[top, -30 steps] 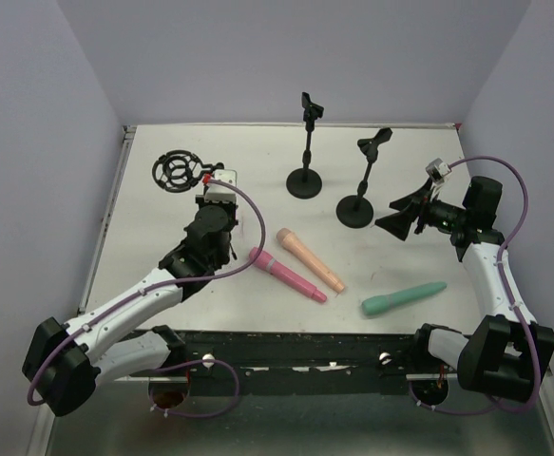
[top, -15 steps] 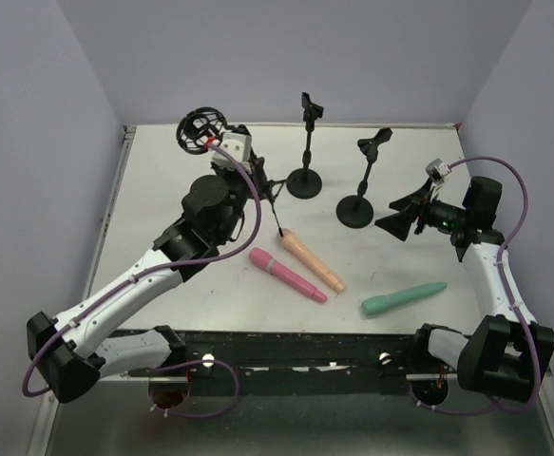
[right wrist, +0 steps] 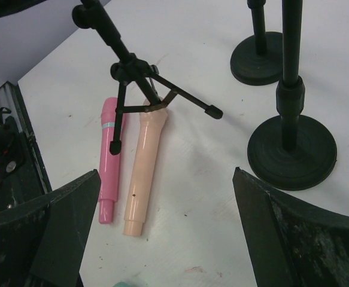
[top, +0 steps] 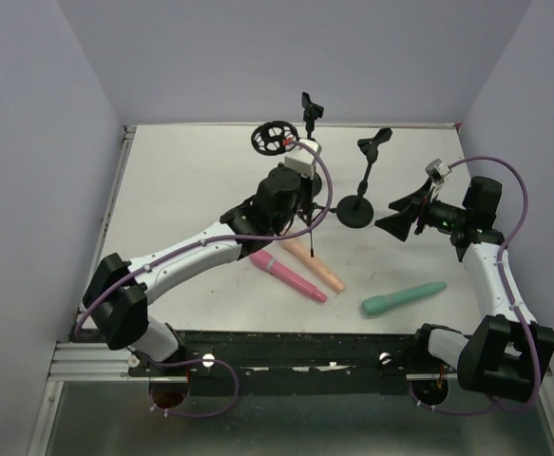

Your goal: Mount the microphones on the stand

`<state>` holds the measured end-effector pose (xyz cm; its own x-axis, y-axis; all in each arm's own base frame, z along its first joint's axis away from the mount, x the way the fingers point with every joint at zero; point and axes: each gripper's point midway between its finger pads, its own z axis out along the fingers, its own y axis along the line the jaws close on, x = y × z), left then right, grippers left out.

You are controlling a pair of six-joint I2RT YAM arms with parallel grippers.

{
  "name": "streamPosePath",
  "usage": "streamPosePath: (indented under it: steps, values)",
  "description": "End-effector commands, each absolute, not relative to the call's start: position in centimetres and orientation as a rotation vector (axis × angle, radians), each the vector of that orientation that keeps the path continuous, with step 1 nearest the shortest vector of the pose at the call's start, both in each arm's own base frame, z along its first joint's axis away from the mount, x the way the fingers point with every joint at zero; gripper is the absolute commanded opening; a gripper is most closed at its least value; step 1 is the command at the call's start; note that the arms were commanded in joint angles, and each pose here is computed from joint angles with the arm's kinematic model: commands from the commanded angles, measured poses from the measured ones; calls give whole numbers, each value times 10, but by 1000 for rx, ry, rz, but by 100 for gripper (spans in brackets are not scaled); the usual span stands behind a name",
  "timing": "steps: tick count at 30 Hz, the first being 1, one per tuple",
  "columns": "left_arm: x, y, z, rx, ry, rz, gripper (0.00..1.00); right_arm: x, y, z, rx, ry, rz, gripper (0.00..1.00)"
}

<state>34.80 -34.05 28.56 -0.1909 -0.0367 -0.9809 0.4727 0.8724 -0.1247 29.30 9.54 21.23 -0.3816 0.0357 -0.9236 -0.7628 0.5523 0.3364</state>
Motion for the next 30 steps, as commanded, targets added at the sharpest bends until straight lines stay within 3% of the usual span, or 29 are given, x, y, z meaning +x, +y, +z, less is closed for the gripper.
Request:
streamPosePath:
  steps: [1, 20, 30]
  values:
    - [364, -362, 331, 278, 1581, -537, 0, 294, 95, 227, -638, 1726, 975, 100]
    - [412, -375, 273, 204, 1677, -394, 0, 292, 97, 226, -644, 1726, 989, 100]
    - [415, -375, 250, 218, 1707, -404, 2, 292, 97, 225, -645, 1727, 992, 100]
